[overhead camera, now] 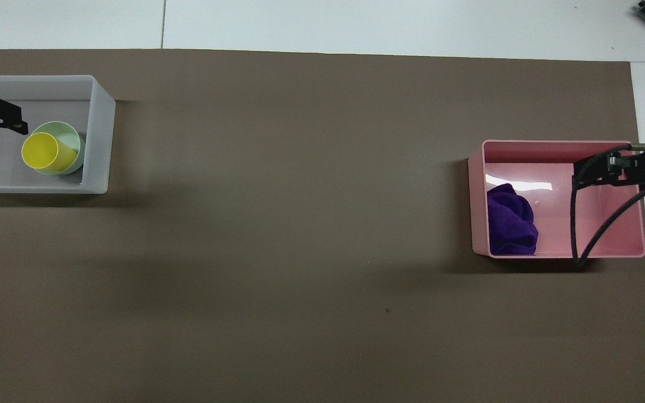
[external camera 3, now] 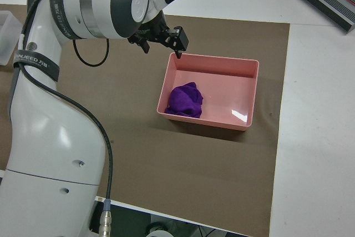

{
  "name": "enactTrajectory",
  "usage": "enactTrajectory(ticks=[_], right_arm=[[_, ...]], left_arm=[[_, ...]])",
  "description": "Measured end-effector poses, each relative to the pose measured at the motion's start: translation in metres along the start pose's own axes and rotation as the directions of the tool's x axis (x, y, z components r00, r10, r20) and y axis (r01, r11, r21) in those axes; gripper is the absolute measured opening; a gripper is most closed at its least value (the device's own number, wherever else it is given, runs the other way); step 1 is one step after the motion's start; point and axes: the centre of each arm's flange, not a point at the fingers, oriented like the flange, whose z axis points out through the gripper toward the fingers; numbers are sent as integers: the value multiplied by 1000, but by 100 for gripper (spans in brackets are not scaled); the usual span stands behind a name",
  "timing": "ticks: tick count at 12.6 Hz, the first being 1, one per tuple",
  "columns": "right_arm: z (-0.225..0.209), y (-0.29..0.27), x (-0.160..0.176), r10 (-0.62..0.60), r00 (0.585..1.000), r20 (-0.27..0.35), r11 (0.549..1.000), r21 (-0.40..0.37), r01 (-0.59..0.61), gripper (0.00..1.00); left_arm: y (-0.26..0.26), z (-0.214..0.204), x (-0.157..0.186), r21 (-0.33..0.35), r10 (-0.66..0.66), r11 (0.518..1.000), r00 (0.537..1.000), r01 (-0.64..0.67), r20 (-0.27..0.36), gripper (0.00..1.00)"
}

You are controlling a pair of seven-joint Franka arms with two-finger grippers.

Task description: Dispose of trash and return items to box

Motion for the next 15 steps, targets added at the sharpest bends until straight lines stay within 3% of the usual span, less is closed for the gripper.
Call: enactTrajectory(ticks=[3,5,9,15], right_arm=[[0,0,0,0,1000,0,1000,0,0,100],[0,0,0,0,1000,0,1000,0,0,100],[0,0,0,0,1000,0,1000,0,0,100],[0,0,0,0,1000,0,1000,0,0,100]], left_arm=[[56,-79,-63,13,85,996,996,-85,24,100],[87,-106,-98,22,120,992,992,-121,47,100],[105,-99,-122,28,157,987,984,-160,81,100],[99,-97,-122,27,151,988,985,-154,85,100]])
